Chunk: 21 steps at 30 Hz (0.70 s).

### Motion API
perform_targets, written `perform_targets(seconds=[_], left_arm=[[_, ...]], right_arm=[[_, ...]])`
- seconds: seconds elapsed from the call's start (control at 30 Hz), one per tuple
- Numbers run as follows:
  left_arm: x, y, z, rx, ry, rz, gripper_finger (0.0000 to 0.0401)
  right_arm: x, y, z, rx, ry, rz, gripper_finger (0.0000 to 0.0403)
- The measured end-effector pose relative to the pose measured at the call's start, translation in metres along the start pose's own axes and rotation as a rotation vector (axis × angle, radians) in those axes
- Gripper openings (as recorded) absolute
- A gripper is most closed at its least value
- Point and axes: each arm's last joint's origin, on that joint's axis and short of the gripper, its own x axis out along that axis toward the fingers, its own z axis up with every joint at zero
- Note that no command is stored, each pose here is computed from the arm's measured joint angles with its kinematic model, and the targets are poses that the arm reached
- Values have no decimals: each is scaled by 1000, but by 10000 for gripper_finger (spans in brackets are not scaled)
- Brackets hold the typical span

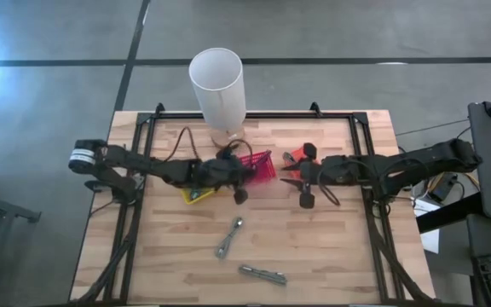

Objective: Pick & Place USB Port
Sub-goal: Put the pink charger cable into the red bin

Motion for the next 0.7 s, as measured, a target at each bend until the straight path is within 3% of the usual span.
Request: perform_targets(seconds=[0.3,0.47,0.7], left_arm=[[20,47,12,-149,328,106,16],[29,49,19,-154,374,58,16],[47,47,5,-87,438,42,19]], right_arm=[[-6,-2,3,13,-26,-1,125],[-4,-1,2,-6,-15,1,121],[-4,-1,2,10,-17,1,126]])
